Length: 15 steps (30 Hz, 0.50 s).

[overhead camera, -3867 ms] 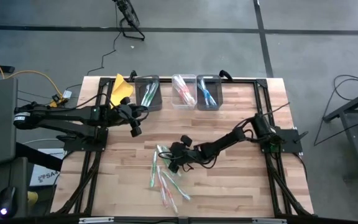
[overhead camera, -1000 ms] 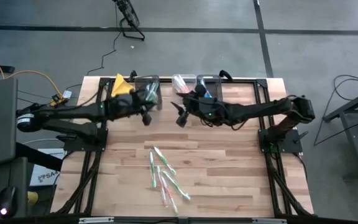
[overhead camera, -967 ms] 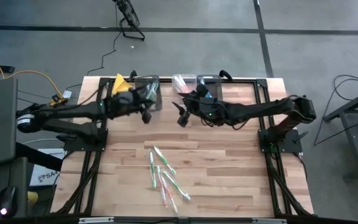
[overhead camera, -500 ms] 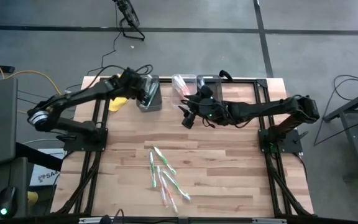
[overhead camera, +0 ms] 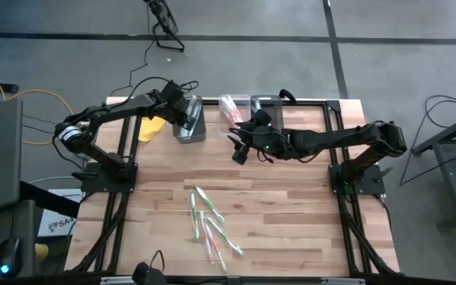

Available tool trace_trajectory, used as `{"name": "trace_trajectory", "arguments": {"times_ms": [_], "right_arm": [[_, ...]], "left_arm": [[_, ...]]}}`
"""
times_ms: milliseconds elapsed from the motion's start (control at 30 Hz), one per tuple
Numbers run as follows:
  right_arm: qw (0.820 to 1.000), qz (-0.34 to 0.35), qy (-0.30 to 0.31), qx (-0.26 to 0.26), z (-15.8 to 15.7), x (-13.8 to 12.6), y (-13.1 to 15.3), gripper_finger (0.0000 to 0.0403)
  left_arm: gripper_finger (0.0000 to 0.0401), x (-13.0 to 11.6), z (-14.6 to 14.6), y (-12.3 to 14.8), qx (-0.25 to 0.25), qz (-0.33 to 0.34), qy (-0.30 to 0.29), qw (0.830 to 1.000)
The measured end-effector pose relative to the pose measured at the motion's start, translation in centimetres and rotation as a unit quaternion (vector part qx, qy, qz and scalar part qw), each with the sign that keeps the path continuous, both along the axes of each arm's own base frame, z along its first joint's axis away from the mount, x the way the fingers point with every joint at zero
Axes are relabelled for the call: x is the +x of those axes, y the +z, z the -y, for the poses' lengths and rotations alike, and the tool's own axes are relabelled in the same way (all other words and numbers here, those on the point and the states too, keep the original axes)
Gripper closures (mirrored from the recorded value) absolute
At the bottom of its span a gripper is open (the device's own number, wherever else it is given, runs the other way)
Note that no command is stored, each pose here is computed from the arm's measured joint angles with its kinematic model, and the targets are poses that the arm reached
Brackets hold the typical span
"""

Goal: Pick & Place Toothbrushes
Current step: Put the green toothbrush into the left black bin

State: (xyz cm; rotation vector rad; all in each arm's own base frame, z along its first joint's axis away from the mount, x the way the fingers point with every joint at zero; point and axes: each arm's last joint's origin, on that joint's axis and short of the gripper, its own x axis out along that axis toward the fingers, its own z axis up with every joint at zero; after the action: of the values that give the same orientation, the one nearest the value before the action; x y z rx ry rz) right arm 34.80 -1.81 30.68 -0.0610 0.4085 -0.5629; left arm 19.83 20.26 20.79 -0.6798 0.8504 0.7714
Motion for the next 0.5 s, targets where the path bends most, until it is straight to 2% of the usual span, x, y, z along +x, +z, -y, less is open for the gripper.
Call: {"name": "trace_trajectory", "arguments": {"times_ms": [267, 500], "right_arm": [[1.000, -0.006, -0.004, -0.001, 0.0, -0.1, -0.1, 0.0172], [1.000, -0.011, -0.009, 0.008, 0.0, -0.2, -0.3, 0.0172]], "left_arm": [[0.0300, -0.1, 0.3, 0.3, -0.001, 0.005, -0.025, 1.000], [0.0291, -0.9, 1.1, 2.3, 0.031, 0.017, -0.041, 0.999]]}}
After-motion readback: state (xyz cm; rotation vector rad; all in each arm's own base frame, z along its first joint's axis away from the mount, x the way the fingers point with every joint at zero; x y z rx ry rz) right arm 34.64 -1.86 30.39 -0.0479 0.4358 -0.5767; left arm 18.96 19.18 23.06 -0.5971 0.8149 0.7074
